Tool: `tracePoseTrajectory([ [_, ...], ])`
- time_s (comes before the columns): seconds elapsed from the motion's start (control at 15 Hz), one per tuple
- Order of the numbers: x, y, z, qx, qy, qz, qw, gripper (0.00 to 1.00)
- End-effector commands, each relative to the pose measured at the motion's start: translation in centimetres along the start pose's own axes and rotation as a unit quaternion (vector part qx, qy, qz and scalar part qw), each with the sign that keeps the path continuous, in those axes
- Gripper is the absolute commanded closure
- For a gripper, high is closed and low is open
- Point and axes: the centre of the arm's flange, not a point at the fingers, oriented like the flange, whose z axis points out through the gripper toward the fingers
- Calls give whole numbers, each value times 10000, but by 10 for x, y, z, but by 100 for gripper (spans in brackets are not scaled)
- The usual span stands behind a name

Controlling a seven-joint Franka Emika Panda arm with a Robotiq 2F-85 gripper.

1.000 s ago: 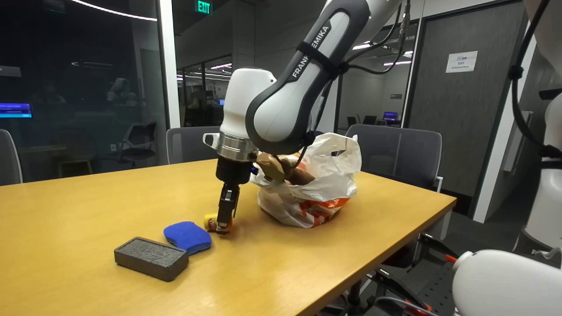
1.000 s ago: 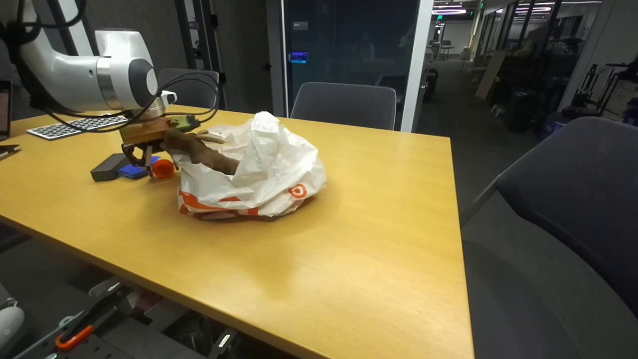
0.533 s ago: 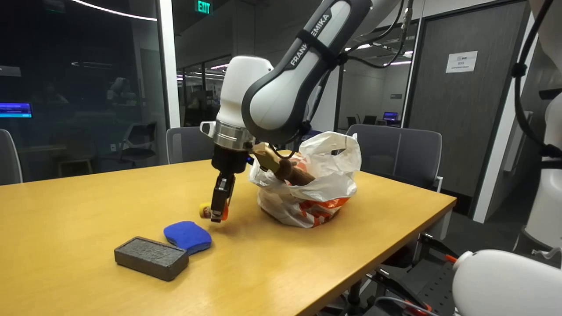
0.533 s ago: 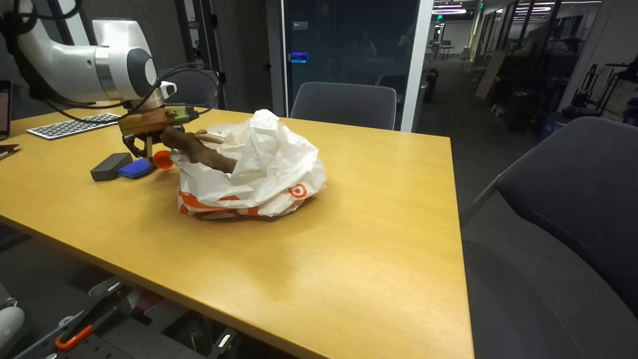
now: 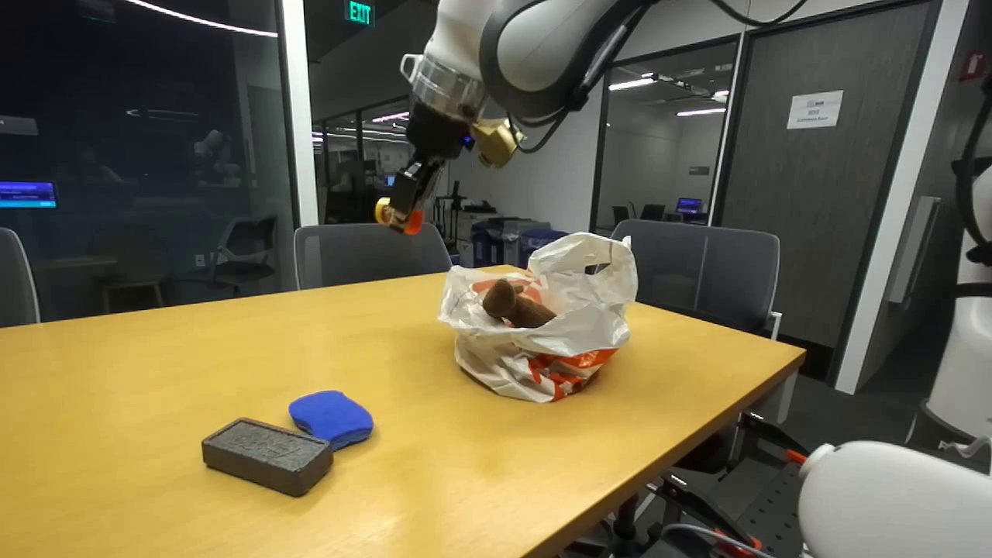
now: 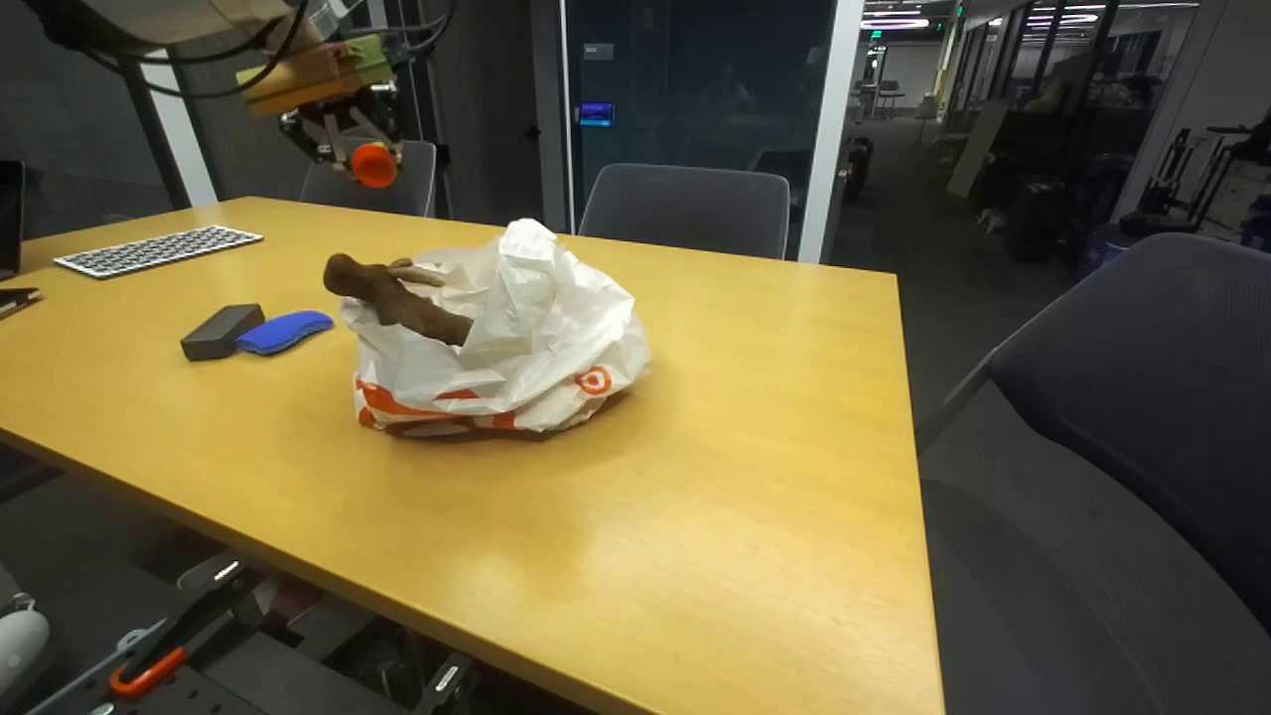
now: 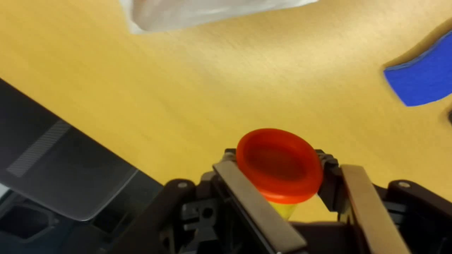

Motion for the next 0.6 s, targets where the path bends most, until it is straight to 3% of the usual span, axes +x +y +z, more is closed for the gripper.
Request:
tracePoseTrajectory([
  [0.0,-48,48,-42,-760,-123,660,9948,72],
  [0.33,-125,87,-11,-1343,-891,1728,9717,72],
  [0.53,-160,82,22,-1152,-1327,1969,9646,72],
])
